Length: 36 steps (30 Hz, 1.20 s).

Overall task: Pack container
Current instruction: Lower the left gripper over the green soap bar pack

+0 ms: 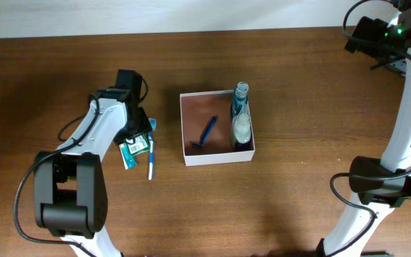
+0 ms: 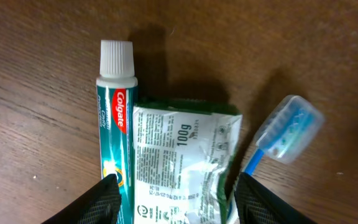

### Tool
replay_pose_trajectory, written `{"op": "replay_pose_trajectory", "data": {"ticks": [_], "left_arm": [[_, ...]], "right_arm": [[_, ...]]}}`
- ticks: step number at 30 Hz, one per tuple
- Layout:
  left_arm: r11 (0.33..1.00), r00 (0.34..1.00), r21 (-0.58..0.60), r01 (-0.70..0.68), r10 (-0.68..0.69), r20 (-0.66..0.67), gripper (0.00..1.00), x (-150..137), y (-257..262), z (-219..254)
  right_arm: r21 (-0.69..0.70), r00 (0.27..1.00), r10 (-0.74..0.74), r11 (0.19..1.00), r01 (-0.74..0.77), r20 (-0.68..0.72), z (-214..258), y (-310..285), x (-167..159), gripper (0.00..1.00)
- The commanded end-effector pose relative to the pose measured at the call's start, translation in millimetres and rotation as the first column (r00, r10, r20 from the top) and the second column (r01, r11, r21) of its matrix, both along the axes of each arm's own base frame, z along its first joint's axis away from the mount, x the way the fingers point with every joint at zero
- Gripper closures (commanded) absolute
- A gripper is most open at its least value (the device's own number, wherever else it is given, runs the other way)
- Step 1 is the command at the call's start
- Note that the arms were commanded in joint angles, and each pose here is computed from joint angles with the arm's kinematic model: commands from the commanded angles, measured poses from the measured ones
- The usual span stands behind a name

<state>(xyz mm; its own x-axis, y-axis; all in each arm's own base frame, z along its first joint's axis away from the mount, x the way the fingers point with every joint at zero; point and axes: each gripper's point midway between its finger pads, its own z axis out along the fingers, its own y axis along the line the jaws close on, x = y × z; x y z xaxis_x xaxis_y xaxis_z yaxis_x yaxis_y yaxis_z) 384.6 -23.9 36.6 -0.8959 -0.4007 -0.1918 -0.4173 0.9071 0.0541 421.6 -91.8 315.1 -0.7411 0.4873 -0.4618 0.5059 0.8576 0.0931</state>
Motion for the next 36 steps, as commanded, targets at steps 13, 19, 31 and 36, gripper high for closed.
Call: {"op": "replay_pose_trajectory", "data": {"ticks": [13, 19, 31, 36], "left_arm": [[1.000, 1.000, 0.005, -0.008, 0.008, 0.019, 0.40, -3, 4, -18], [1.000, 1.000, 0.004, -0.008, 0.008, 0.018, 0.39, -4, 4, -23], [1.000, 1.000, 0.005, -0.008, 0.008, 0.014, 0.45, -10, 5, -32], [1.000, 1.000, 0.005, -0.008, 0.008, 0.013, 0.61, -10, 5, -33]], "right_arm": [[-0.013, 1.000, 0.001, 1.000, -0.001, 0.008, 6, -2, -5, 0.02], [-0.013, 1.000, 0.001, 1.000, -0.001, 0.008, 6, -2, -5, 0.02], [-0.013, 1.000, 0.001, 1.000, -0.001, 0.007, 6, -2, -5, 0.02], [-0.013, 1.000, 0.001, 1.000, -0.001, 0.008, 6, -2, -5, 0.02]]}}
